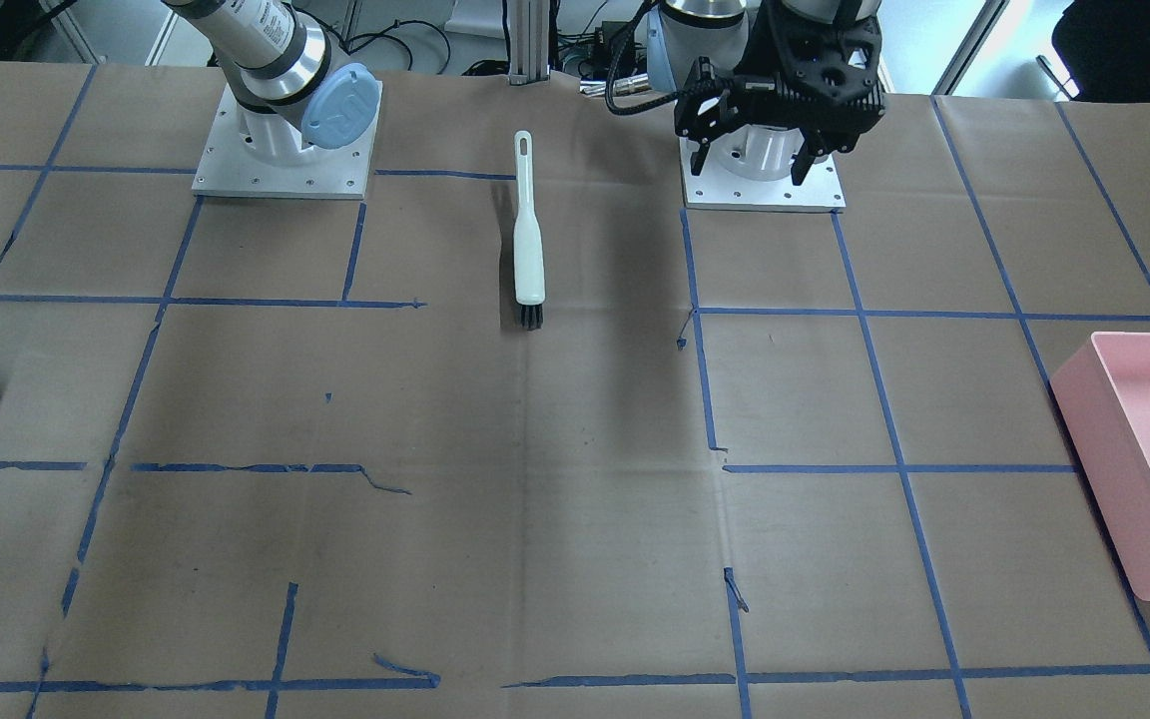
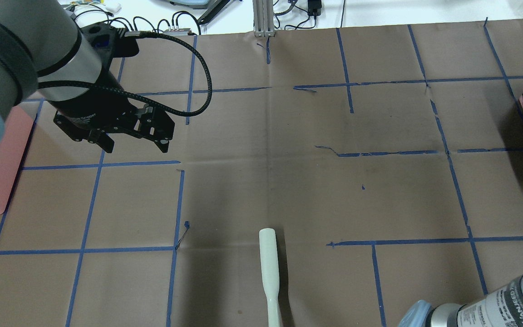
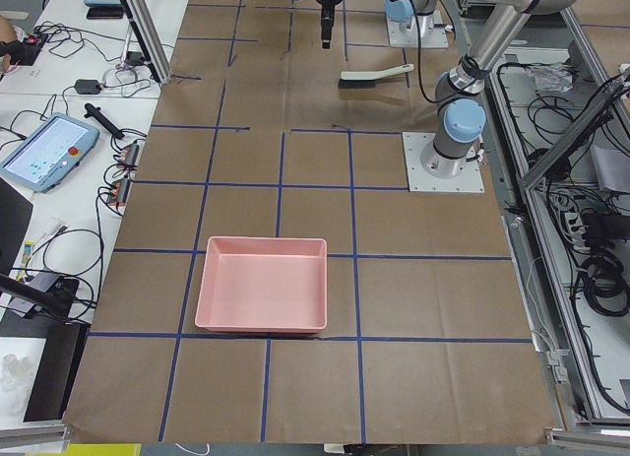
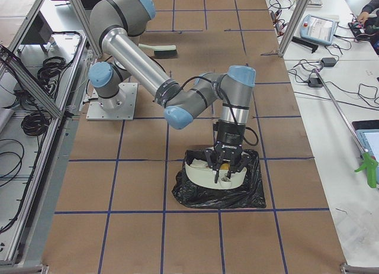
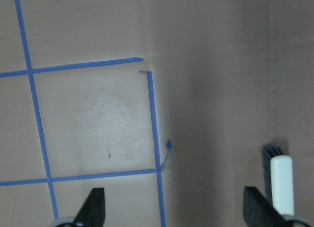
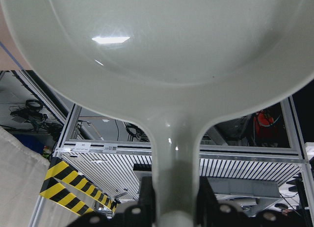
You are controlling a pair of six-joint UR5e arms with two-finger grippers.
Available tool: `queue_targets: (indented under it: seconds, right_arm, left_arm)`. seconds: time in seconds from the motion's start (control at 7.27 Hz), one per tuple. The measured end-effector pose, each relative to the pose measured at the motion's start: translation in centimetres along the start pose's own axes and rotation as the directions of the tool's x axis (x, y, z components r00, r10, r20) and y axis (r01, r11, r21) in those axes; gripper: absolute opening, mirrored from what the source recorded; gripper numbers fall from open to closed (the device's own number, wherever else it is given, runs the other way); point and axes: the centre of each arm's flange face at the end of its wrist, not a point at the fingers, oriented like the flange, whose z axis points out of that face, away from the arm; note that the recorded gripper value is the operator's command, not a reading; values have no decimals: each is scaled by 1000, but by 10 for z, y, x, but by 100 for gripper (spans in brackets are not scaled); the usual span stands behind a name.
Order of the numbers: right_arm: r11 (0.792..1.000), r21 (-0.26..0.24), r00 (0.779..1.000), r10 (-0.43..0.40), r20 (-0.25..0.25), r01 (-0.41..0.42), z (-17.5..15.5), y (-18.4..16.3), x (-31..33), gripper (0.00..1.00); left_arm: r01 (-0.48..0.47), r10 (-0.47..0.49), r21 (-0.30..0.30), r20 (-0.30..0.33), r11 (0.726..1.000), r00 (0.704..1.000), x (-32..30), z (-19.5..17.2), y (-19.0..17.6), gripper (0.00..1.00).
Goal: Sweep and dump trash in nearest bin
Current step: 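Tip the dustpan over the bag while the left gripper drops the brush, then bring the empty dustpan back over the table with the right gripper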
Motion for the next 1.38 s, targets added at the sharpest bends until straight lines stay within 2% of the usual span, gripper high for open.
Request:
queue_targets:
  seconds: [0.41,0.69,0.96,1.24,1.38]
  right_arm:
    - [995,93,995,-29,-93,38,-7,-5,6,0]
    - [981,192,991,-6,-130,31,-20,-10,4,0]
    - [952,306,990,22,-138,21,-47,-18,-4,0]
    - [907,421,990,54,-131,7,-81,-39,-5,0]
    - [877,480,989,90,-116,-23,-106,-53,-5,0]
  left_arm:
    - [-51,51,14,4,999,999,-6,-8,7,100]
    - [-52,52,30,5,998,999,-11,-6,5,100]
    - [-54,53,52,10,997,999,-12,-5,2,100]
    - [-56,55,55,15,997,998,-13,-5,1,100]
    - [-55,55,55,15,997,998,-13,-5,1,100]
